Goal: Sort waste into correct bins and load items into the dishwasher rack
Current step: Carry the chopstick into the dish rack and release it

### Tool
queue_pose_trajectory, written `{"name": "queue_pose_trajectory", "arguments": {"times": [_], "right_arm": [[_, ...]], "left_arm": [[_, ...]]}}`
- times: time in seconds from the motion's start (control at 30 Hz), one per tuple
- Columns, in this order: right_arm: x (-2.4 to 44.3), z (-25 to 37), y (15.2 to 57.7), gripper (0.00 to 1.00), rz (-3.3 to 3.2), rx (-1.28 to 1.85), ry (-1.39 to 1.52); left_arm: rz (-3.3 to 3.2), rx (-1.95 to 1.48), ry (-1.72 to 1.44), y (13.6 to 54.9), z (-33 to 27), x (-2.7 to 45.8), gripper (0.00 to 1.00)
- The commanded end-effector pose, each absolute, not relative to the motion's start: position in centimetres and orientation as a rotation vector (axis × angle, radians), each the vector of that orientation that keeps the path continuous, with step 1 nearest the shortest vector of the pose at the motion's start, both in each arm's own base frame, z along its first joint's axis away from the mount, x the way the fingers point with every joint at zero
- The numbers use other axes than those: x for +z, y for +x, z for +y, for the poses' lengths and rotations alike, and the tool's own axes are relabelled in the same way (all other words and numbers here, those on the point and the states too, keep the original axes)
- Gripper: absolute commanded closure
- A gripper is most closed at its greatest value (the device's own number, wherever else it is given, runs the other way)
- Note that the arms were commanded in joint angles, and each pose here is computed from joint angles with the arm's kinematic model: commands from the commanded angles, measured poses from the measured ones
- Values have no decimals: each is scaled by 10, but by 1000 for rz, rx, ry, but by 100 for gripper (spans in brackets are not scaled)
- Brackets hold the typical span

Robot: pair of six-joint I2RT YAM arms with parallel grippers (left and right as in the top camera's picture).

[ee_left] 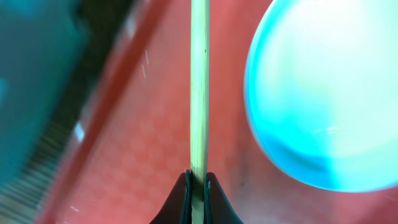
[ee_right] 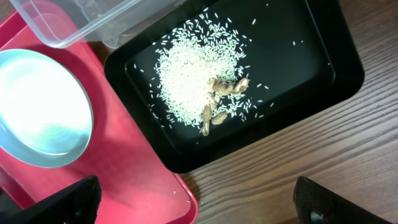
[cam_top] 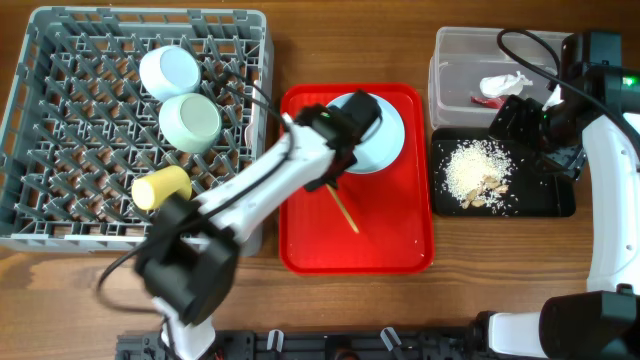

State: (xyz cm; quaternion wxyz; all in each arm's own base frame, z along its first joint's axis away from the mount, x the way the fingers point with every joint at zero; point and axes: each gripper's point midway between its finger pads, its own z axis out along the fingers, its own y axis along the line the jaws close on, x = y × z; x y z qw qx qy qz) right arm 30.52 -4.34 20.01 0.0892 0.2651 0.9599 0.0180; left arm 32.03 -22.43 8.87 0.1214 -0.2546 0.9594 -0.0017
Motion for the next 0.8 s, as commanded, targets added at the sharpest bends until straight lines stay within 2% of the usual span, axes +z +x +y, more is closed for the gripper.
{"name": "queue_pose_trajectory", "arguments": {"times": [0.0,0.17,0.37,0.5,0.77], "right_arm": [[210,-42,308,1,2830,73,753],[210,-41,308,0,2830,75,752],[210,-41,308,0,2830,75,752],[210,-41,308,0,2830,75,752],[210,-41,308,0,2830,75,753]], "left_arm": [[2641,64,-422,350,-176,158,96],[2544,171,-289,374,-110,201,96],[2494,260,-194,408,-53,211,96],[2527,168,-163,420,-54,199,96],[2710,40,-21,424,-81,137,96]]}}
